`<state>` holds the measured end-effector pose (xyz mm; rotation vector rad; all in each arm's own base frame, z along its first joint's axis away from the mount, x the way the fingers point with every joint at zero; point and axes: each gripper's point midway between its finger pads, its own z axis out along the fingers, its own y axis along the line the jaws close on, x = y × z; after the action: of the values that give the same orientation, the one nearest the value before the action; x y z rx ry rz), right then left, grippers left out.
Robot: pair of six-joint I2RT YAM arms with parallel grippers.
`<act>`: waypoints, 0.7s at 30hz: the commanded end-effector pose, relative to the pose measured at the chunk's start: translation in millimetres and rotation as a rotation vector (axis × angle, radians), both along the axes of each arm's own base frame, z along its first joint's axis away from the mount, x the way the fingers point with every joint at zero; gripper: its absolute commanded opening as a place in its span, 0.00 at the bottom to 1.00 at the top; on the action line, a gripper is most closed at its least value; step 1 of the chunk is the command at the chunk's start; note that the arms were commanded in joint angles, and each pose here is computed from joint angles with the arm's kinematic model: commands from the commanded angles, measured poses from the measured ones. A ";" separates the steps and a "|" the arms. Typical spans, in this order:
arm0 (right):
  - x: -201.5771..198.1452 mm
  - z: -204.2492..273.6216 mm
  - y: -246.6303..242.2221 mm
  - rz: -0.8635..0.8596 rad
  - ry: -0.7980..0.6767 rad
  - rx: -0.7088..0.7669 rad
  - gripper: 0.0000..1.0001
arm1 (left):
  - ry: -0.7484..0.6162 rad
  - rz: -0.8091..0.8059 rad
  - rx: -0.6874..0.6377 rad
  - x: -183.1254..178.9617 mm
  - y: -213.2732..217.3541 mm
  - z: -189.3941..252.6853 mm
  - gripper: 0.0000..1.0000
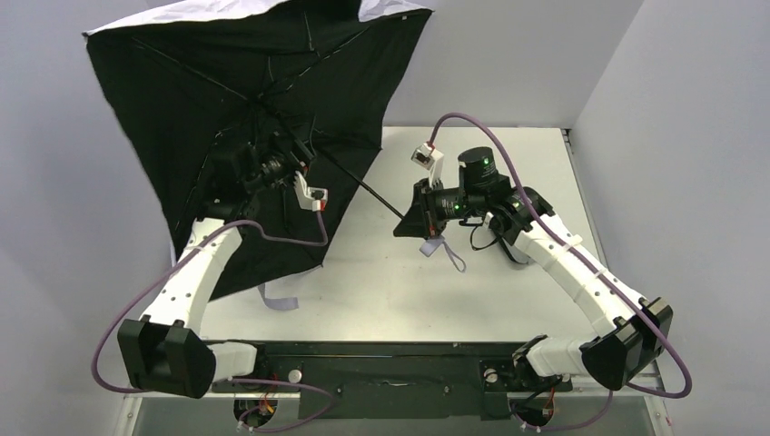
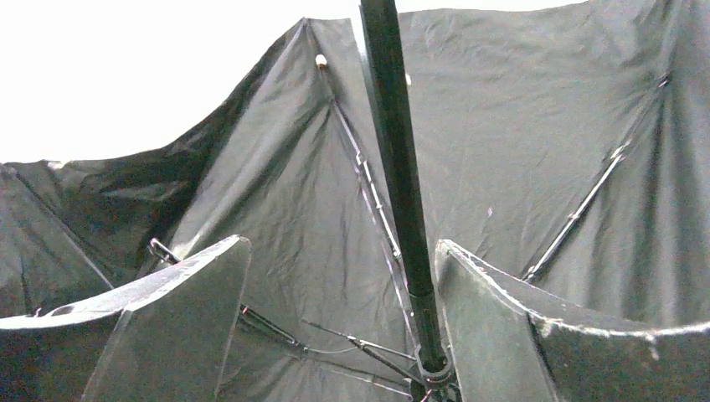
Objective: Open the umbrella
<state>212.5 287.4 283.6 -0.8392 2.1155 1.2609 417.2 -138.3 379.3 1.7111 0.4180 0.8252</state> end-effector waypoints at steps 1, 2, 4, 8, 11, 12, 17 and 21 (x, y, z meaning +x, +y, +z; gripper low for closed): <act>12.5 66.5 18.0 -0.034 -0.132 0.247 0.00 | 0.060 -0.096 -0.080 -31.8 -9.8 11.1 0.79; 13.5 69.1 18.2 -0.044 -0.133 0.259 0.00 | 0.102 -0.096 -0.130 -35.2 -9.5 12.0 0.79; 17.3 77.0 20.1 -0.078 -0.112 0.302 0.00 | 0.150 -0.091 -0.234 -48.6 -7.1 27.6 0.80; 26.0 97.0 24.9 -0.128 -0.106 0.395 0.00 | 0.337 -0.068 -0.387 -69.1 -4.4 27.3 0.80; 33.5 116.1 27.9 -0.155 -0.129 0.472 0.00 | 0.474 -0.064 -0.520 -82.2 -7.5 30.7 0.80; 35.9 121.0 28.6 -0.167 -0.127 0.495 0.00 | 0.575 -0.058 -0.651 -87.2 -9.6 39.3 0.80; 36.6 136.9 34.0 -0.181 -0.107 0.572 0.00 | 0.992 -0.037 -1.283 -81.5 -18.3 92.8 0.79; 32.6 146.6 40.8 -0.178 -0.118 0.611 0.00 | 1.288 -0.095 -1.645 -71.9 -30.2 122.9 0.77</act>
<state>257.1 324.8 352.0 -0.3506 1.8855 1.5397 345.4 -153.8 457.2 0.8906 1.1938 -0.2772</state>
